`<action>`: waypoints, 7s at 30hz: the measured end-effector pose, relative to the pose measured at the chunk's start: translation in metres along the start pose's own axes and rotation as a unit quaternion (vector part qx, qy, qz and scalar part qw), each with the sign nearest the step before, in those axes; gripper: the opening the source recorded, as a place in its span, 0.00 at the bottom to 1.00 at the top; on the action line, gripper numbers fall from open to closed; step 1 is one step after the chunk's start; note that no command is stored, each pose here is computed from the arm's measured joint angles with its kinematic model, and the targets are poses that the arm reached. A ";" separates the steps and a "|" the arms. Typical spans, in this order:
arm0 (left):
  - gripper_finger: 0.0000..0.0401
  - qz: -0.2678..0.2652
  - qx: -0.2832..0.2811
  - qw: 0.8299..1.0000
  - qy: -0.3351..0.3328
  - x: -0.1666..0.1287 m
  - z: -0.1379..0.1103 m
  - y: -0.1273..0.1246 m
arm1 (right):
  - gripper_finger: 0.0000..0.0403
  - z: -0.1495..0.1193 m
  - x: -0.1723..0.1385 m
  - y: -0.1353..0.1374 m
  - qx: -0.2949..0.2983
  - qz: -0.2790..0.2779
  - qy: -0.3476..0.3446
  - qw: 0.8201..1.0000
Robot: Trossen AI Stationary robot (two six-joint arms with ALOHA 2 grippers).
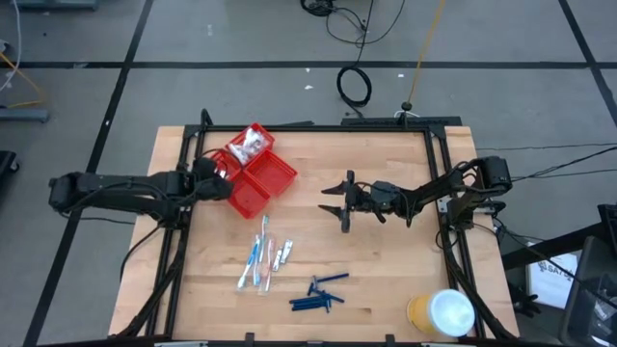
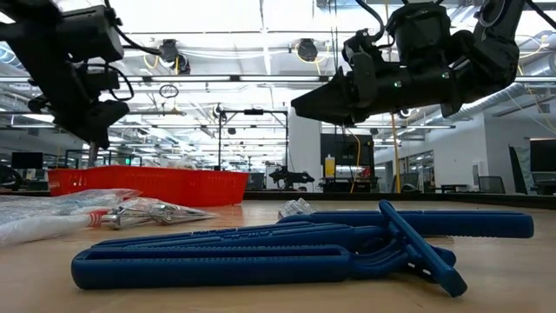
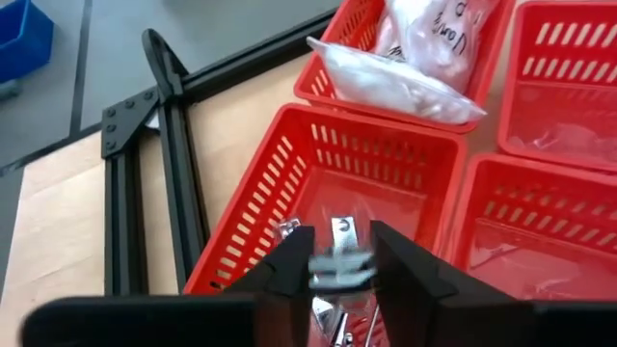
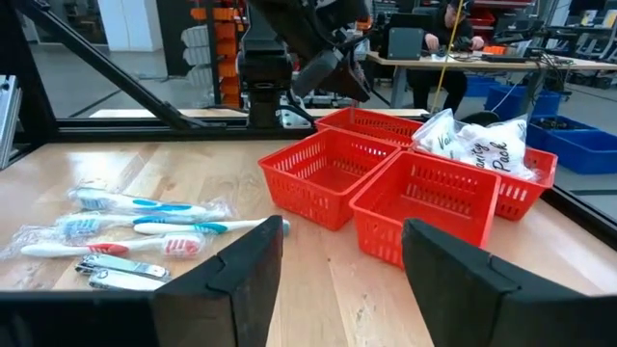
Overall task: Pick & Place Travel size toiletries
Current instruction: Put the right nail cutter into the horizontal left red bin, then put the left nail cutter into the hrizontal left red bin, then put the nail cutter into the horizontal left red bin
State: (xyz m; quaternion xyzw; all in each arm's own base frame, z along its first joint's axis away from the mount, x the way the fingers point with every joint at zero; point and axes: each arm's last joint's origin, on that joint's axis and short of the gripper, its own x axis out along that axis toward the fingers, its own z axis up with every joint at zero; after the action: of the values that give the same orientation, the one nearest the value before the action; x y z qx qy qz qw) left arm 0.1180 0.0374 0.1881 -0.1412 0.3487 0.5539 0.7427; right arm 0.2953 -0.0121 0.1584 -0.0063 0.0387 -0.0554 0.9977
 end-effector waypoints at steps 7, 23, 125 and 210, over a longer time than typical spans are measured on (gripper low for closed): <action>0.31 0.002 -0.007 1.000 0.000 0.001 0.001 0.000 | 0.50 0.000 0.000 0.000 0.000 0.000 0.001 1.000; 0.31 -0.390 -0.051 0.919 0.033 -0.024 0.028 -0.053 | 0.49 -0.001 0.000 -0.001 0.000 -0.002 0.004 1.000; 0.06 -0.131 0.016 0.991 -0.004 -0.083 0.016 0.002 | 0.49 -0.010 0.000 -0.013 0.012 -0.022 0.049 0.998; 0.43 -0.324 0.229 0.864 0.310 -0.041 -0.009 -0.271 | 0.49 -0.010 0.000 -0.014 0.015 -0.025 0.052 0.998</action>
State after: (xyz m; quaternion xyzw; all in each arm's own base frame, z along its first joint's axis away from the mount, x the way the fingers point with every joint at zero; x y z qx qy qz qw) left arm 0.3587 -0.0909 0.1616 -0.2369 0.6129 0.1137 0.7452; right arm 0.2931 -0.0258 0.1483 0.0108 0.0895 -0.0814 0.9926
